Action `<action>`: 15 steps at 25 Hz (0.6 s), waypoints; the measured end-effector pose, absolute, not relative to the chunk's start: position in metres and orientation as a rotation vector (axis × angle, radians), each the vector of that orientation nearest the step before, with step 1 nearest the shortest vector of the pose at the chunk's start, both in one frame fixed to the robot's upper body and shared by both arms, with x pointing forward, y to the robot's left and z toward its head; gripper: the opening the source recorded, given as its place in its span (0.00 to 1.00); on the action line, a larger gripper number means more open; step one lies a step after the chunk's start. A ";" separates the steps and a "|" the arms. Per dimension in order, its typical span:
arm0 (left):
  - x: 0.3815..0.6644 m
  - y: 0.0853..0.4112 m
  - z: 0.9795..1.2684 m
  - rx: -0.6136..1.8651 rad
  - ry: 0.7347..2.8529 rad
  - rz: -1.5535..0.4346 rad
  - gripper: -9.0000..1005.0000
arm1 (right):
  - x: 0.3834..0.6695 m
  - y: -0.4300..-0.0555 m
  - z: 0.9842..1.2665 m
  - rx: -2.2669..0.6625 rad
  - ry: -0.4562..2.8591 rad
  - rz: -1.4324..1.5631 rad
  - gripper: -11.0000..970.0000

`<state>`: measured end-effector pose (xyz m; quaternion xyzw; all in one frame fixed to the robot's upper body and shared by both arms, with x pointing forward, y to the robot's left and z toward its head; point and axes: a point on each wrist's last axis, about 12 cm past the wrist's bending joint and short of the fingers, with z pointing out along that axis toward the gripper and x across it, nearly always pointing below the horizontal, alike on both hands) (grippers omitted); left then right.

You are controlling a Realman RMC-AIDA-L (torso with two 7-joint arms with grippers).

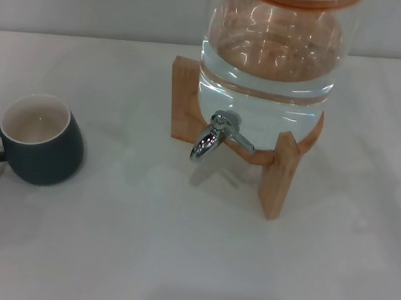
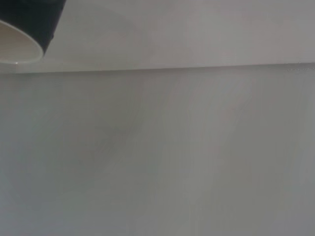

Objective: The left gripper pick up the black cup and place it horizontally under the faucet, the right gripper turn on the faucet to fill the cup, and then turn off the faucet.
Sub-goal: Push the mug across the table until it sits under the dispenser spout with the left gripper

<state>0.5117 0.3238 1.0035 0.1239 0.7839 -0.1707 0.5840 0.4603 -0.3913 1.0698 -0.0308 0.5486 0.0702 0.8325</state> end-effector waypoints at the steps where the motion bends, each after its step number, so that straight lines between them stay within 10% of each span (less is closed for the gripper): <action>1: 0.512 0.323 1.003 0.291 1.828 -0.400 0.47 | 0.461 -0.391 1.070 -0.066 1.163 0.149 0.82; 15: 0.519 0.326 1.010 0.273 1.792 -0.388 0.18 | 0.463 -0.388 1.070 -0.071 1.160 0.164 0.82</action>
